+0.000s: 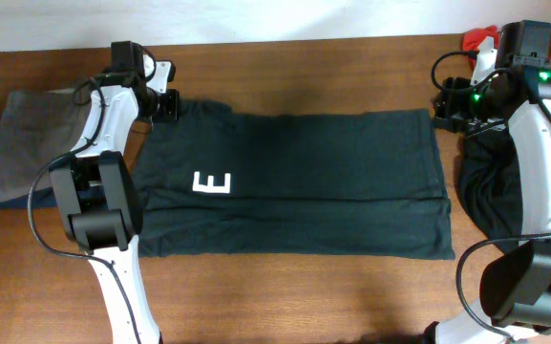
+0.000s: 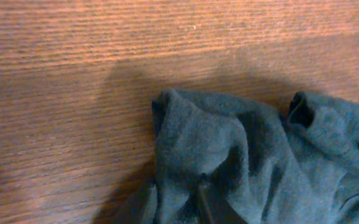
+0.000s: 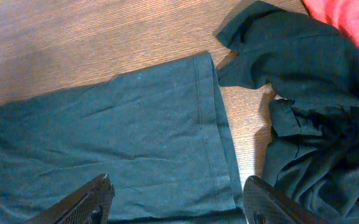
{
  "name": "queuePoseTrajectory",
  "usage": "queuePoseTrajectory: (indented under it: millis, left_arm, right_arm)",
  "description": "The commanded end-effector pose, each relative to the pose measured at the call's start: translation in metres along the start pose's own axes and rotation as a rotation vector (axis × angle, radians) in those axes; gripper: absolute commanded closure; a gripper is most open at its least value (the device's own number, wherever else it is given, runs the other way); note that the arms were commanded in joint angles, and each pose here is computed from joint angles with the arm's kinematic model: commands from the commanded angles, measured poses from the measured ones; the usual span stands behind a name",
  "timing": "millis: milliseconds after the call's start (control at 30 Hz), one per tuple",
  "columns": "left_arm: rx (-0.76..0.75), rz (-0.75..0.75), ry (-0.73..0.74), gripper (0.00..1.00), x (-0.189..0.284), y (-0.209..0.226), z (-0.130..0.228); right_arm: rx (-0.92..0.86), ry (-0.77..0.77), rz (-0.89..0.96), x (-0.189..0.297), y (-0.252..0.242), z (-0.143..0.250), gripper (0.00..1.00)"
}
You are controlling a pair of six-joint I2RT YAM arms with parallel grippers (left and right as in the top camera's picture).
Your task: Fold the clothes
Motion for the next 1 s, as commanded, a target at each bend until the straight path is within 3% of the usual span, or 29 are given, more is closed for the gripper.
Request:
queuePoseTrajectory:
  millis: [0, 200, 400, 633, 967]
  left_arm:
    - [-0.004, 0.002, -0.026, 0.88, 0.003, 0.001, -0.009]
    - [0.029, -0.003, -0.049, 0.97, 0.027, -0.001, -0.024]
    - [0.133, -0.001, -0.045, 0.96, 0.049, -0.005, -0.032]
    - [0.145, -0.014, -0.007, 0.97, 0.049, -0.005, -0.026]
    - [0.147, -0.012, 0.002, 0.97, 0.049, -0.005, -0.025]
  right_arm:
    - [0.015, -0.016, -0.018, 0.001, 0.004, -0.003, 0.30]
    - [0.017, -0.033, -0.021, -0.023, 0.002, -0.013, 0.37]
    - [0.014, 0.036, -0.009, -0.106, -0.009, -0.018, 0.33]
    - [0.019, 0.003, -0.014, -0.180, -0.017, -0.023, 0.32]
    - [0.019, -0.022, -0.019, -0.224, -0.024, -0.021, 0.32]
Point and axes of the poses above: each gripper's point midway between its finger pads, its own x axis back along the fingers, its own y axis along the line the jaws close on, z = x × y, the point moved 10 cm from there along x, back along the fingers, and after that the axes turned 6 degrees about -x, right-handed, at the moved point
